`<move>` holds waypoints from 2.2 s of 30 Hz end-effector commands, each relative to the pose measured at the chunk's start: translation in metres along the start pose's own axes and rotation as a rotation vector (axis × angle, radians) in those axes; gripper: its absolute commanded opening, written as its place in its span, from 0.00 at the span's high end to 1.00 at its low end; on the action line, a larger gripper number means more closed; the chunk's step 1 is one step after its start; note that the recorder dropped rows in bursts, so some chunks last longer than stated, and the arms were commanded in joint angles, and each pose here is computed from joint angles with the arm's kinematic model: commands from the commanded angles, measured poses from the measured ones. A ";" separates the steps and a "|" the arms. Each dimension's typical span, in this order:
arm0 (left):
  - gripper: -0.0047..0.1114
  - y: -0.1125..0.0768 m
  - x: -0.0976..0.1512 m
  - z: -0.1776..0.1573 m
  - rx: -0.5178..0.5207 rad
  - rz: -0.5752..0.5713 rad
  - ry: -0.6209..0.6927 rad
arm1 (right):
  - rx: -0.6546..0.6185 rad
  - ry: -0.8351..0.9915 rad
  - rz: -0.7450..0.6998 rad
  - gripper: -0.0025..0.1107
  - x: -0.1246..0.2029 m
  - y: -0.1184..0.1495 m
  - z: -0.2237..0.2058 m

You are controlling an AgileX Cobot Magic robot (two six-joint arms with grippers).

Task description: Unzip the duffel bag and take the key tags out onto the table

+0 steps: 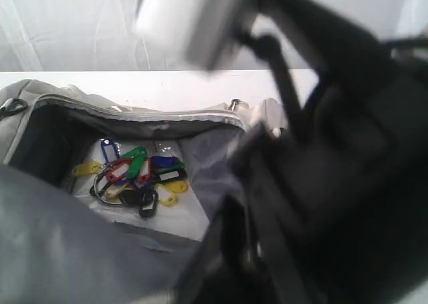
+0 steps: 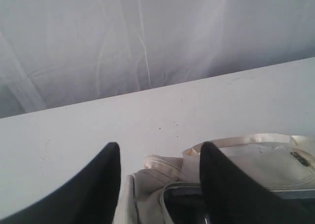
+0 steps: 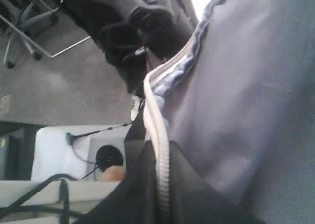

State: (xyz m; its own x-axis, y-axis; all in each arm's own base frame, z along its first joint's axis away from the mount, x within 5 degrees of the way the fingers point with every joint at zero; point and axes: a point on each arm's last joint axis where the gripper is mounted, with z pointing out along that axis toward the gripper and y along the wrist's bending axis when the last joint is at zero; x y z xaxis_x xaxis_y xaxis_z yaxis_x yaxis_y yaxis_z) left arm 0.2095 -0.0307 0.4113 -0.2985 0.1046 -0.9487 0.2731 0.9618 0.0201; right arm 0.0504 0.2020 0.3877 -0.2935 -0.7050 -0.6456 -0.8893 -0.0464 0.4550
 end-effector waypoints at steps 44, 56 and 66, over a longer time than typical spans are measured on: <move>0.50 -0.084 0.107 -0.232 0.315 0.152 -0.071 | 1.155 -0.263 0.067 0.53 0.031 -0.046 -0.069; 0.89 -0.073 0.125 -0.220 0.174 0.144 -0.128 | 1.540 -0.255 0.365 0.91 0.103 -0.104 -0.046; 0.96 -0.061 0.120 -0.219 0.049 0.123 -0.180 | 1.434 -0.351 0.720 0.92 0.151 -0.156 0.002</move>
State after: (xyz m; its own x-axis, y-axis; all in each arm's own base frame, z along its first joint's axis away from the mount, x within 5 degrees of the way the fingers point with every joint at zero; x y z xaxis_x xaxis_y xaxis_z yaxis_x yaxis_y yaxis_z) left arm -0.0437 -0.0255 0.3649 -0.1015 0.1952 -0.9755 0.3859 0.9115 0.1422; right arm 0.1389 0.0992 0.2364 -0.6207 -0.1585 -0.7679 -0.0802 0.9870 -0.1389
